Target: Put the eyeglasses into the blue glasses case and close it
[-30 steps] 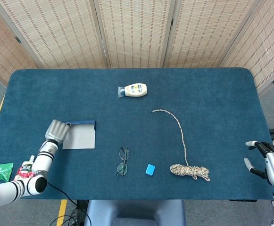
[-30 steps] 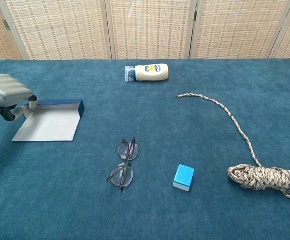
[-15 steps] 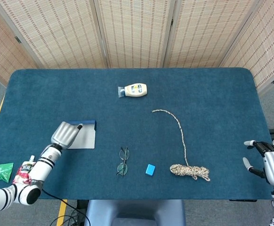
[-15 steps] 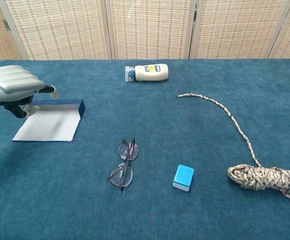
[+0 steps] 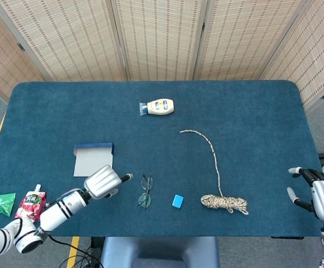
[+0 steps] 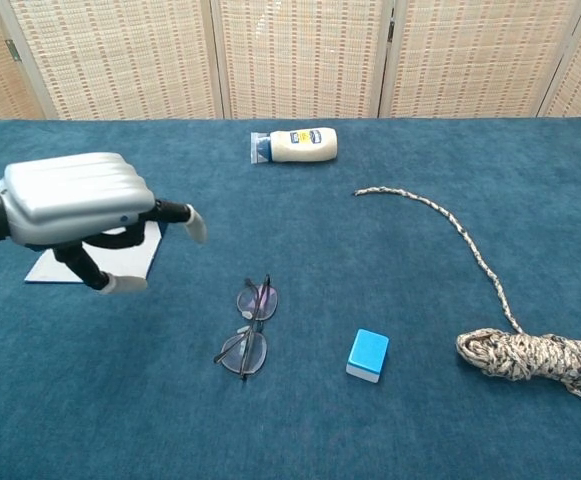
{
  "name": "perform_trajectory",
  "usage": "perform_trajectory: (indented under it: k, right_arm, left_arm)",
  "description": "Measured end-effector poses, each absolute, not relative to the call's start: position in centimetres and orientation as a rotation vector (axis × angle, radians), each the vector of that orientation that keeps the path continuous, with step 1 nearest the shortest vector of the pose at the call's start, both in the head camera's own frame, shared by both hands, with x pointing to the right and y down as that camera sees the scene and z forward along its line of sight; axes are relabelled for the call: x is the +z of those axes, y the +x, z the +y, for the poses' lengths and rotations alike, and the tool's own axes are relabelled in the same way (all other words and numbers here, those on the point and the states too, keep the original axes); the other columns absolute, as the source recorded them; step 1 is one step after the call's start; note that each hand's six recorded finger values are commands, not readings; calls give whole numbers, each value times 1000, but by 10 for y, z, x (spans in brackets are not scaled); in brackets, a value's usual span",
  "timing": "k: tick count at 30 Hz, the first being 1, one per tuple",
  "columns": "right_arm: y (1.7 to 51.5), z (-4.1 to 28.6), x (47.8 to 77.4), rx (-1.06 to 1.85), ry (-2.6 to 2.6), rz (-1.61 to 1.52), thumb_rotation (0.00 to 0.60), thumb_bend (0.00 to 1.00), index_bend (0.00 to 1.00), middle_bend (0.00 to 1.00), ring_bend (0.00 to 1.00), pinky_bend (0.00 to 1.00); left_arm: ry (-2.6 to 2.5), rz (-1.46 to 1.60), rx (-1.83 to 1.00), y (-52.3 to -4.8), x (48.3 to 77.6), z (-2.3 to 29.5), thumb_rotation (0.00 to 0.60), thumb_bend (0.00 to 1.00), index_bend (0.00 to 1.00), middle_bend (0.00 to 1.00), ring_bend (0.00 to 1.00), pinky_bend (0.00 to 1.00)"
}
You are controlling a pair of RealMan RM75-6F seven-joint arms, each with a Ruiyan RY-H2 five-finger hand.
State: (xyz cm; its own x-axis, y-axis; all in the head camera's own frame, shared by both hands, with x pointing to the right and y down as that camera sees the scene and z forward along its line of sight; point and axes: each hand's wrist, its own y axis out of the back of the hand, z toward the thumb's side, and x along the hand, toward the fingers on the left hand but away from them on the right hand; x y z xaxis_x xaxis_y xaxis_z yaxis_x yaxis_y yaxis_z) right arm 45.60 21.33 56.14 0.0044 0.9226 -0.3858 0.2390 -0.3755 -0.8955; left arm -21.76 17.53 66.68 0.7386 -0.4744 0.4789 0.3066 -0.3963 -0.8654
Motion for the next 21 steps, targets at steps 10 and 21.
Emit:
perform_trajectory:
  k: [10, 21]
  right_arm:
    - [457, 214, 561, 1410, -1662, -1211, 600, 336, 329, 425, 357, 314]
    - [458, 215, 562, 1413, -1663, -1211, 600, 335, 329, 425, 358, 314]
  left_arm:
    - [-1759, 14, -713, -180, 685, 189, 600, 291, 283, 1000, 964, 947]
    - [-1728, -57, -677, -163, 706, 189, 600, 279, 296, 1000, 964, 946]
